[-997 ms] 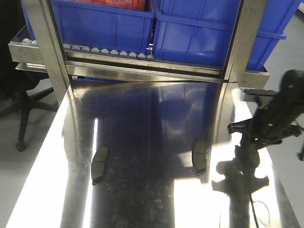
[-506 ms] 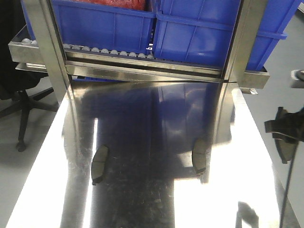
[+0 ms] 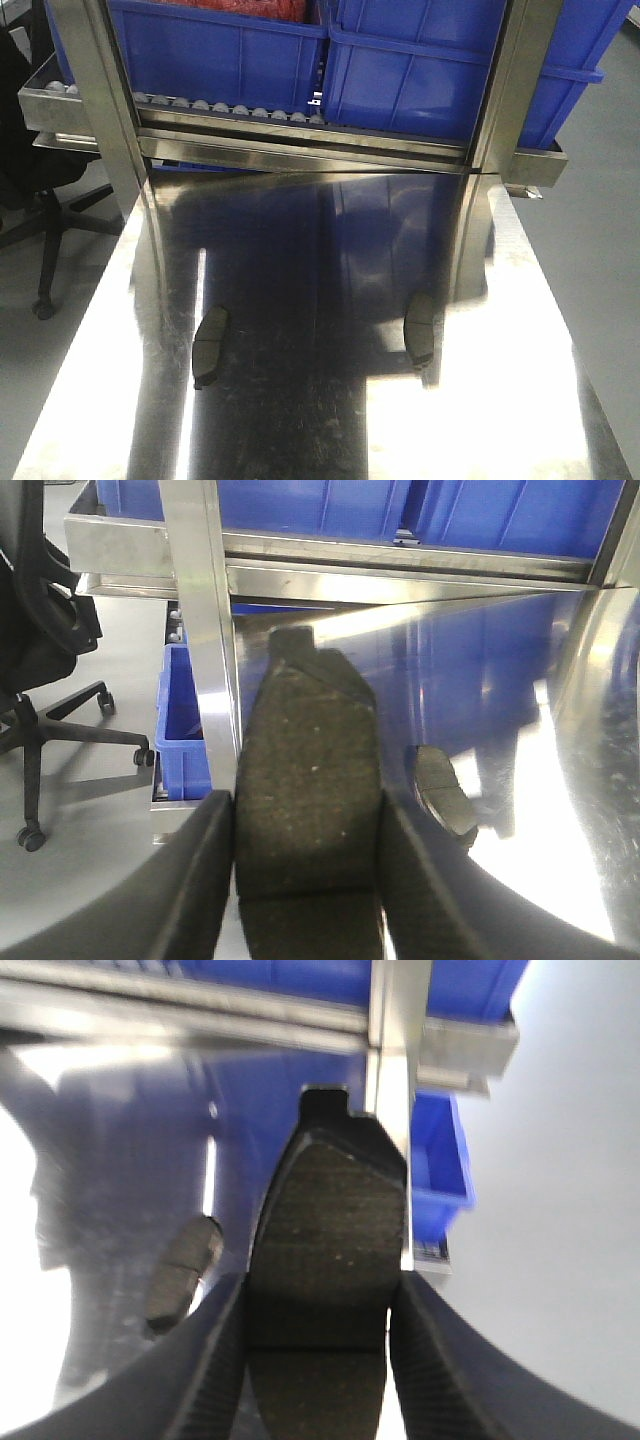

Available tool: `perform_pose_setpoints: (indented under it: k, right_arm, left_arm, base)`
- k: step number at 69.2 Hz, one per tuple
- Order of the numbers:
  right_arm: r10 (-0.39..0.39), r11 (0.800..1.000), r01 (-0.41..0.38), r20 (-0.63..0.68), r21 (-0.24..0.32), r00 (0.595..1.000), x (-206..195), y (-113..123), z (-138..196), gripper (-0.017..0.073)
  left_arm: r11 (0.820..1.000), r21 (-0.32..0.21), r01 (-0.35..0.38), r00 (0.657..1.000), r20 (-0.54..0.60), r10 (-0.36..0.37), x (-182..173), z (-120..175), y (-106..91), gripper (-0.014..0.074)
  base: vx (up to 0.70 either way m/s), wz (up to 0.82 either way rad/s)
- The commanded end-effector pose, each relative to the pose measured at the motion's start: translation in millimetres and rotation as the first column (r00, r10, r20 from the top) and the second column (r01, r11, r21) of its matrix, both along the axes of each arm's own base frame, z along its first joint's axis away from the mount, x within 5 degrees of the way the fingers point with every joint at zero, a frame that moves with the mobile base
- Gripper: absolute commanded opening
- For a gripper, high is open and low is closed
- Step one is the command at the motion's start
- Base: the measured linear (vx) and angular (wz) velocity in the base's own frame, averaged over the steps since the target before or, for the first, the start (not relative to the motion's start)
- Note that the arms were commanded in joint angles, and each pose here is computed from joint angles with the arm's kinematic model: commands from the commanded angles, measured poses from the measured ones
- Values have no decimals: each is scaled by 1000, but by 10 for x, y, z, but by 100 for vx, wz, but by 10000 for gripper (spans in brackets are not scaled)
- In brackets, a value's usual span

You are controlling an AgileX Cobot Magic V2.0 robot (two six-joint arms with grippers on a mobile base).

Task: Move and align brake pads A on conveyor
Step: 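Lift the brake pad off the table with the right gripper, then drive the base across the floor holding both brake pads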

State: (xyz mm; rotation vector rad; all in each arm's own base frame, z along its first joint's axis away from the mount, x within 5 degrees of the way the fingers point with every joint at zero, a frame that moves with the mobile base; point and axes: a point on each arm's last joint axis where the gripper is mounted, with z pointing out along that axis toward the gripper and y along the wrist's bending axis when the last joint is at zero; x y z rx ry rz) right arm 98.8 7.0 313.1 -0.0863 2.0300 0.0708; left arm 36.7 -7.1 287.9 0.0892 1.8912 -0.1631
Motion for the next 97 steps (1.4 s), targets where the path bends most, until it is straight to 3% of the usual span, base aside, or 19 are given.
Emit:
perform_pose_setpoints:
  k: [1,21,97]
  right_arm:
    - [-21,1000,18,172,17,985,-140,1,117,-5]
    - [-28,999,21,246,32,969,-359,15,-134,-5]
    - [-28,999,22,244,27,969,-358,13,-140,-5]
  left_arm:
    - [1000,-24,8,995,105,-6,13,159,-7,-6]
    - [1000,-24,8,995,105,-6,13,159,-7,-6]
    - [1000,-24,8,995,105,-6,13,159,-7,-6]
  base:
    - [0,0]
    - [0,0]
    - [-2,6]
